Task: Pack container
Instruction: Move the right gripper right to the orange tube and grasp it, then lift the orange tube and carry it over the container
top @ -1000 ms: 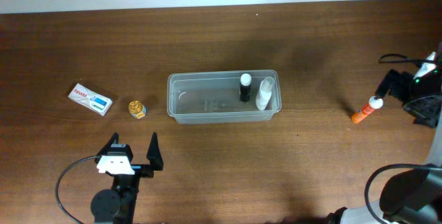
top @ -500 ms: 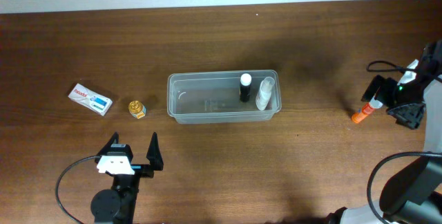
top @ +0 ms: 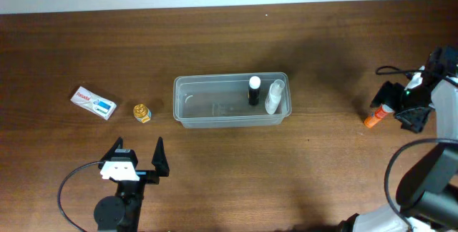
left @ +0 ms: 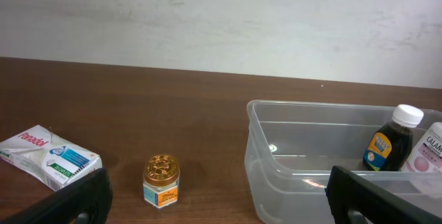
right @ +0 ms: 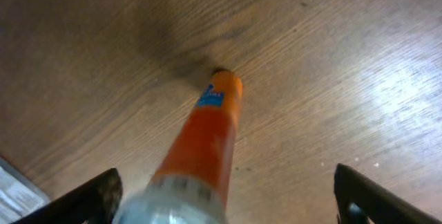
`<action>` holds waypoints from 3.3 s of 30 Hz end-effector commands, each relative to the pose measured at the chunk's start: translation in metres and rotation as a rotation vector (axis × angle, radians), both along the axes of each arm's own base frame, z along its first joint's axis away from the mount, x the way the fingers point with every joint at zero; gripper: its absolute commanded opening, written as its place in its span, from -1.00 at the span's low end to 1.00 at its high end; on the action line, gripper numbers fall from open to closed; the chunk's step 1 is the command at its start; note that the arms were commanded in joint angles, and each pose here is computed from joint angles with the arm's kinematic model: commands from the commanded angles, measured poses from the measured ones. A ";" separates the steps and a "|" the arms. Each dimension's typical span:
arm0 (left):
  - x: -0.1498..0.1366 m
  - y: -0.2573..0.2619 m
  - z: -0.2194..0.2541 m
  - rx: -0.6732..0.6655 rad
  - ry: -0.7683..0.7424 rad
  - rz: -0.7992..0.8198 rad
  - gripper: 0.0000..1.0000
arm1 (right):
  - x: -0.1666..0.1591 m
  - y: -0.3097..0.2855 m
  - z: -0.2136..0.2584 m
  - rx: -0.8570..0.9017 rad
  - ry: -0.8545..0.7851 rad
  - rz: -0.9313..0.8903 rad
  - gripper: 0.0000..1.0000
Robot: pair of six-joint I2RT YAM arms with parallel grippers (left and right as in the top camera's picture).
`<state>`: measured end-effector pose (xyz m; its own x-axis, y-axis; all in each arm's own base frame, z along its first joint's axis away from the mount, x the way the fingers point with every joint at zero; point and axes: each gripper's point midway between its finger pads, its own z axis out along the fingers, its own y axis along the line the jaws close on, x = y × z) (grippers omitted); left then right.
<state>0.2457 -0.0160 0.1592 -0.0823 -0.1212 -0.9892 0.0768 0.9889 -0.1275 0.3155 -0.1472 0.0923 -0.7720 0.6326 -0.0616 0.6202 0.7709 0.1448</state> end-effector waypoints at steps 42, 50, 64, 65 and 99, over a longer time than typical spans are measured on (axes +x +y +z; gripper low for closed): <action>0.000 0.001 -0.001 0.015 -0.001 0.001 0.99 | 0.017 0.035 -0.008 -0.018 0.023 0.121 -0.75; 0.000 0.001 -0.001 0.016 -0.001 0.001 0.99 | 0.021 0.056 0.027 -0.015 0.042 0.215 -0.75; 0.000 0.001 -0.001 0.015 -0.001 0.001 0.99 | 0.029 0.136 0.123 -0.092 0.003 0.485 -0.75; 0.000 0.001 -0.001 0.015 -0.001 0.001 0.99 | 0.029 0.143 0.127 -0.093 -0.001 0.505 -0.75; 0.000 0.001 -0.001 0.015 -0.001 0.001 0.99 | 0.037 0.317 0.128 -0.150 -0.130 0.768 -0.65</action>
<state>0.2457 -0.0160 0.1591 -0.0827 -0.1215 -0.9891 0.0767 0.9888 -0.1279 0.3445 0.1650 0.2301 -0.9678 -0.1030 -0.2295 -0.1216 0.9902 0.0683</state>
